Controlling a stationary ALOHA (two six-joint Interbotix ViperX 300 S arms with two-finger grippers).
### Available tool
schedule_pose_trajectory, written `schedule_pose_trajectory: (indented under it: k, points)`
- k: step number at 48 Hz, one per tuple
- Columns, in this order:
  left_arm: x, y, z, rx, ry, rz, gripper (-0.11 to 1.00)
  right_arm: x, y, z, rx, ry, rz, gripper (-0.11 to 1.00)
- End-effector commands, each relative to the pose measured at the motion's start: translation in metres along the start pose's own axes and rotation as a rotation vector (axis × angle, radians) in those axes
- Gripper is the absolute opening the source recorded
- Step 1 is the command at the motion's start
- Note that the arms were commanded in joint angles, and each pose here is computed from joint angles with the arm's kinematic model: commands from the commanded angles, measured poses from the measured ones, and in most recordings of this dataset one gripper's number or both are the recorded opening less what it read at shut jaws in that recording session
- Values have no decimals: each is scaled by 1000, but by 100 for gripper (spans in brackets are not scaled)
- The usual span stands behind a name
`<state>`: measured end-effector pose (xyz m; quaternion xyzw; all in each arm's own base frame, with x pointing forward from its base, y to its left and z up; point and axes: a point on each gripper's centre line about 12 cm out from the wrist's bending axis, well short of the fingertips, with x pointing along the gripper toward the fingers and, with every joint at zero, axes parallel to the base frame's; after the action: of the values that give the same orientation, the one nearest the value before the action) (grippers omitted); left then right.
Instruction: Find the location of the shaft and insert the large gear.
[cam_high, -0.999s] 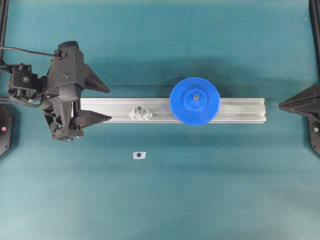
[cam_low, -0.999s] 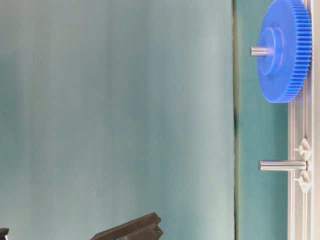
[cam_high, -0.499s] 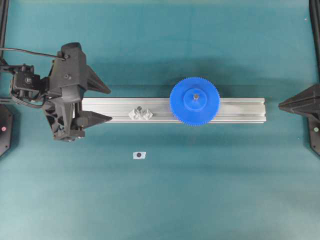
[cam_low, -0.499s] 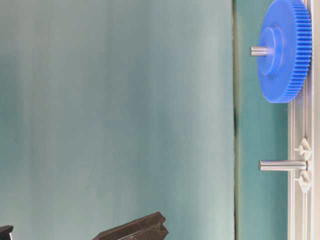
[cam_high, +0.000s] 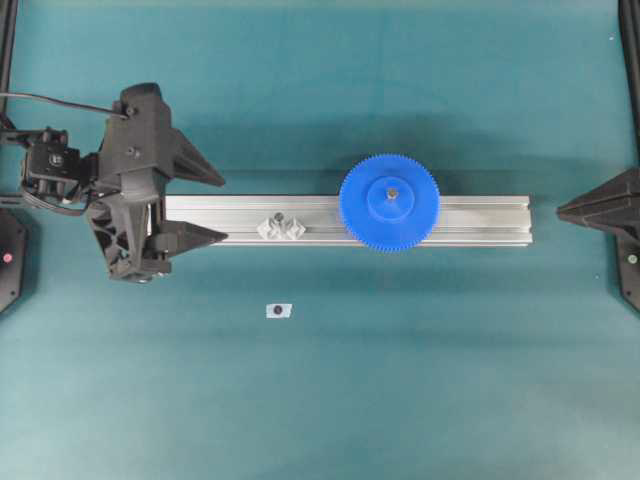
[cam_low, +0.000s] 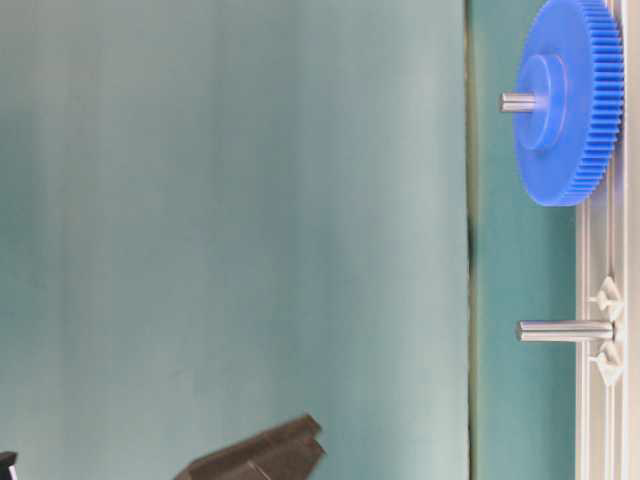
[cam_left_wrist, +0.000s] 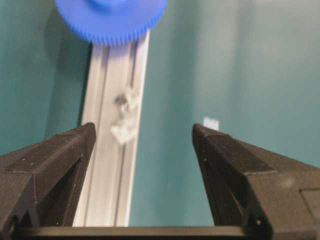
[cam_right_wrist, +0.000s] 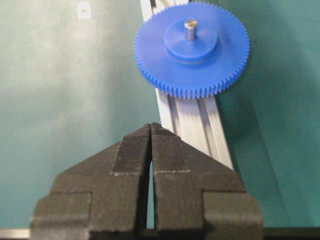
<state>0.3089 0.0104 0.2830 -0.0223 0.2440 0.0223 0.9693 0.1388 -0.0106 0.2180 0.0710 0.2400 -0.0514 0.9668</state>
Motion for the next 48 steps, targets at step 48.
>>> schedule_pose_trajectory:
  k: [48]
  points:
    - [-3, 0, -2, 7, -35, -3, 77, -1, 0, 2, 5, -15, 0, 1]
